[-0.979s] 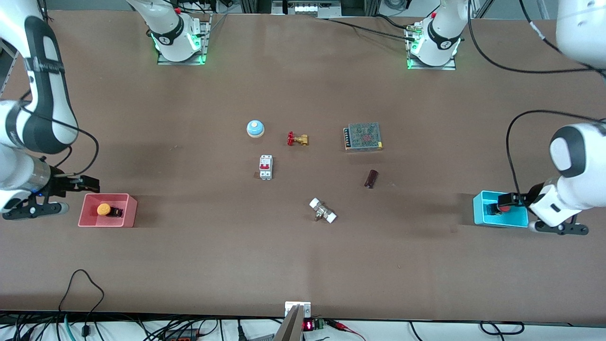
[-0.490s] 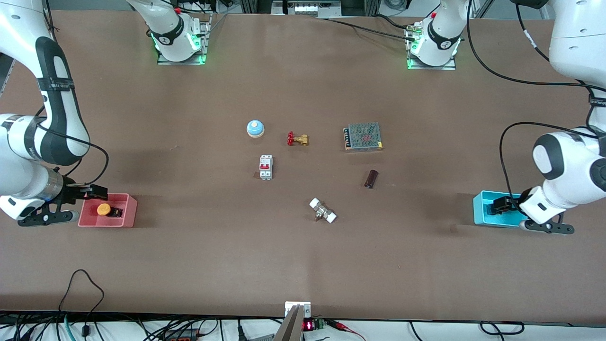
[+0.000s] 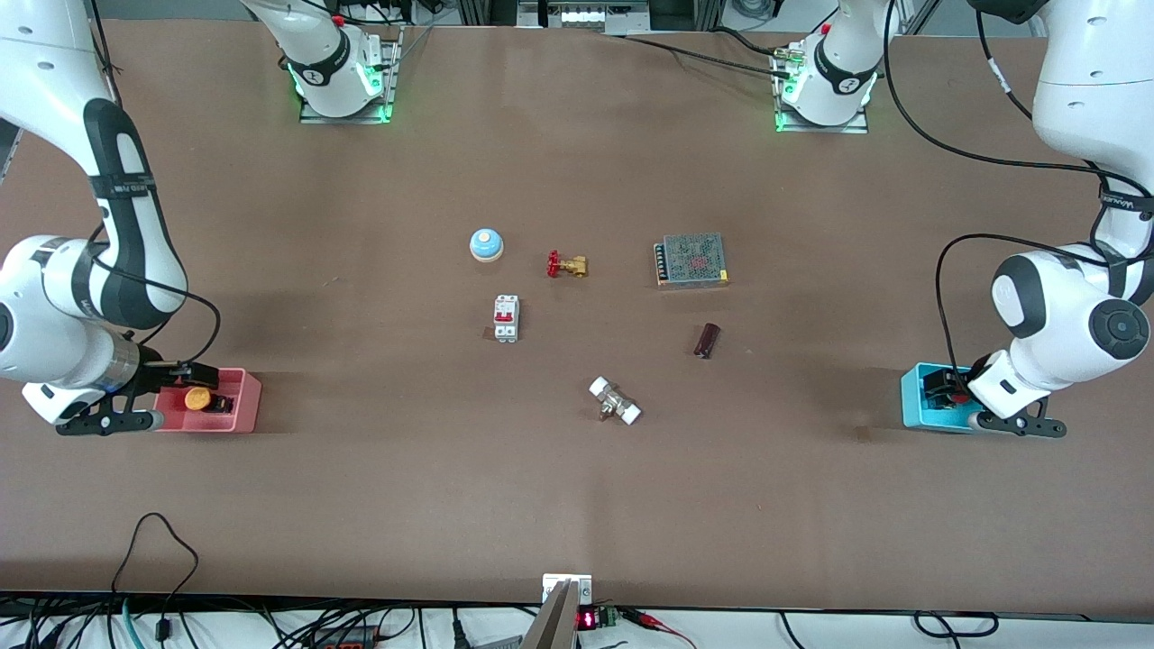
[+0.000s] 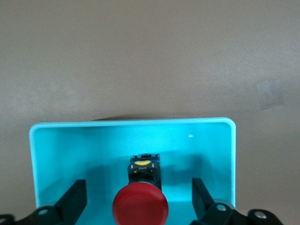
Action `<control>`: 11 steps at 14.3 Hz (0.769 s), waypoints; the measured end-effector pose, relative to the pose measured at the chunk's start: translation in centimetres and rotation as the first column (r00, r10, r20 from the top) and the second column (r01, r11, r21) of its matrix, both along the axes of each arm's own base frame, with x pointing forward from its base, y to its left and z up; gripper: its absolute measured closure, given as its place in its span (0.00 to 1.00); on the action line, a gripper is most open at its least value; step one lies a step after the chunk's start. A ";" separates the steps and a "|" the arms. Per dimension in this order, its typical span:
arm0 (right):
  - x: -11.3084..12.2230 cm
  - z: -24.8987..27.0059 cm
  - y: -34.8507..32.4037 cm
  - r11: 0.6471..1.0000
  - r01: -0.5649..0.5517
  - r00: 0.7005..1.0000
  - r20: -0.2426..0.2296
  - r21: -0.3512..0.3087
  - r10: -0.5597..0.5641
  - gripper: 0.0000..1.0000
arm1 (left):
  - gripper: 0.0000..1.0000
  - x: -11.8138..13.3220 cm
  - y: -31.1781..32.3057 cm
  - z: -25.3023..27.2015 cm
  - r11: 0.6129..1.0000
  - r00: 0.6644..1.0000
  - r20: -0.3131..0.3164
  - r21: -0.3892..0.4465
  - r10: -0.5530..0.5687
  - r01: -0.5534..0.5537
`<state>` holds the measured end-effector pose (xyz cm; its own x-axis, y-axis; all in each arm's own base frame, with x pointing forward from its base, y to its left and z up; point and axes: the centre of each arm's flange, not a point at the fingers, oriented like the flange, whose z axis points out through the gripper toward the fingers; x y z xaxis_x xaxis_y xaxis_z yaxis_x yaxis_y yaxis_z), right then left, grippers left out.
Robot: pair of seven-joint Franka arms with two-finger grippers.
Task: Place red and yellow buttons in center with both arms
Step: 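Close the right gripper on the yellow button while the left gripper grasps the red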
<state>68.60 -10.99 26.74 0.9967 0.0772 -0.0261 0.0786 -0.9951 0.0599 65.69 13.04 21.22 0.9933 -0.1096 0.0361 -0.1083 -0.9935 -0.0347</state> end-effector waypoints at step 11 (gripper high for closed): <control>0.4 -3.1 -0.3 1.000 -0.001 1.000 0.030 -0.004 0.002 0.00 | 0.60 -0.1 -0.2 -1.3 1.000 1.000 -0.008 -0.002 -0.002 0.002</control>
<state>69.02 -11.26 23.61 0.9969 0.0787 0.0032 0.0783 -0.9947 0.0662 65.58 12.88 19.92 0.9933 -0.1118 0.0281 -0.1109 -0.9933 -0.0314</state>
